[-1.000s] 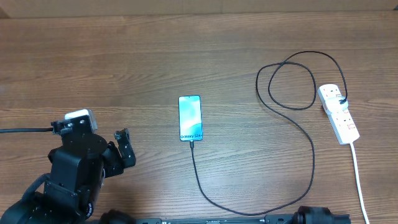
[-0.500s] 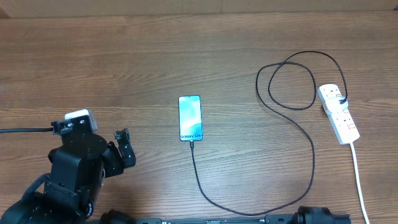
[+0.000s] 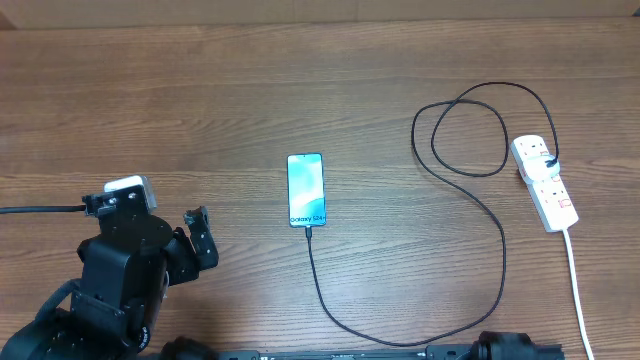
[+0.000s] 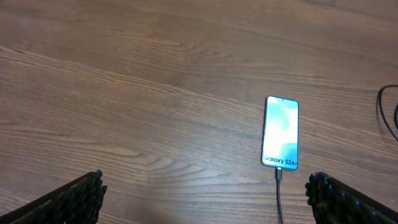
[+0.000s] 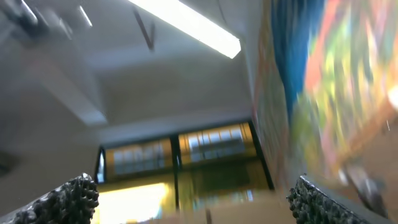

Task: Plug charger to phone and switch on socket

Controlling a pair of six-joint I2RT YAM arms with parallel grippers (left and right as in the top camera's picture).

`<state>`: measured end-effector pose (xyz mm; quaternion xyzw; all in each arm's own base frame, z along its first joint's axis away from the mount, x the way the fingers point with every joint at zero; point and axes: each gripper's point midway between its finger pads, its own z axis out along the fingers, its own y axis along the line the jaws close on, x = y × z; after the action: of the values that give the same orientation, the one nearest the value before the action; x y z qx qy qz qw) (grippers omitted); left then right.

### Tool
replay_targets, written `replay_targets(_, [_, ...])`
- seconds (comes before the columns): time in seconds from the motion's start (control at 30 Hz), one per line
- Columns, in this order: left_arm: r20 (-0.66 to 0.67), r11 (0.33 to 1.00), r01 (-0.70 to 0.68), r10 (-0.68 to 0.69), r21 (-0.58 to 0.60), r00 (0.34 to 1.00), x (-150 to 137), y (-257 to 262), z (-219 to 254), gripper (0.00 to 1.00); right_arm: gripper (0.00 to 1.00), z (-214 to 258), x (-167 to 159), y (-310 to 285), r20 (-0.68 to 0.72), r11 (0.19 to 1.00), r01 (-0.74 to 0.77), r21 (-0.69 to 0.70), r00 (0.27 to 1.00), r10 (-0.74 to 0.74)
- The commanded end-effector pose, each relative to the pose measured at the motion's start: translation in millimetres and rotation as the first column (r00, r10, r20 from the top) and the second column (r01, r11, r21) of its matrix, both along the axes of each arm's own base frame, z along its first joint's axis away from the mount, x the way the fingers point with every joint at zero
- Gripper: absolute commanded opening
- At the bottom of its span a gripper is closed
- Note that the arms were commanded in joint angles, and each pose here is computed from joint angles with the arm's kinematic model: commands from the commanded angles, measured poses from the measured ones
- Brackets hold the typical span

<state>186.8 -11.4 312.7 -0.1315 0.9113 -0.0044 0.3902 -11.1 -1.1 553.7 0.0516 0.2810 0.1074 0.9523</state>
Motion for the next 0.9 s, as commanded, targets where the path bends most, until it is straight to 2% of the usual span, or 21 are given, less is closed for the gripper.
replay_targets(0.0, [-0.003, 1.000, 0.005, -0.005, -0.009, 1.000, 1, -3, -1, 0.99, 1.00, -35, 54, -1, -0.146, 1.000, -0.007, 0.004, 0.989, 0.007])
replay_targets(0.17, [-0.003, 1.000, 0.005, -0.005, -0.009, 1.000, 1, -3, -1, 1.00, 1.00, -107, 134, -6, -0.369, 1.000, -0.008, 0.021, 0.929, 0.015])
replay_targets(0.23, [-0.003, 1.000, 0.005, -0.005, -0.009, 1.000, 1, -3, -1, 1.00, 1.00, -142, 163, -7, -0.447, 0.997, -0.031, 0.072, 0.892, 0.060])
replay_targets(0.37, [-0.003, 1.000, 0.005, -0.005, -0.009, 1.000, 1, -3, -1, 1.00, 1.00, -200, 201, -10, -0.549, 0.988, -0.046, 0.150, 0.827, 0.122])
replay_targets(0.57, [-0.003, 1.000, 0.005, -0.005, -0.009, 1.000, 1, -3, -1, 1.00, 1.00, -271, 235, -11, -0.639, 0.986, -0.030, 0.163, 0.758, 0.128])
replay_targets(0.87, [-0.003, 1.000, 0.005, -0.005, -0.009, 1.000, 1, -3, -1, 1.00, 1.00, -336, 253, -12, -0.745, 0.985, -0.004, 0.172, 0.653, 0.133])
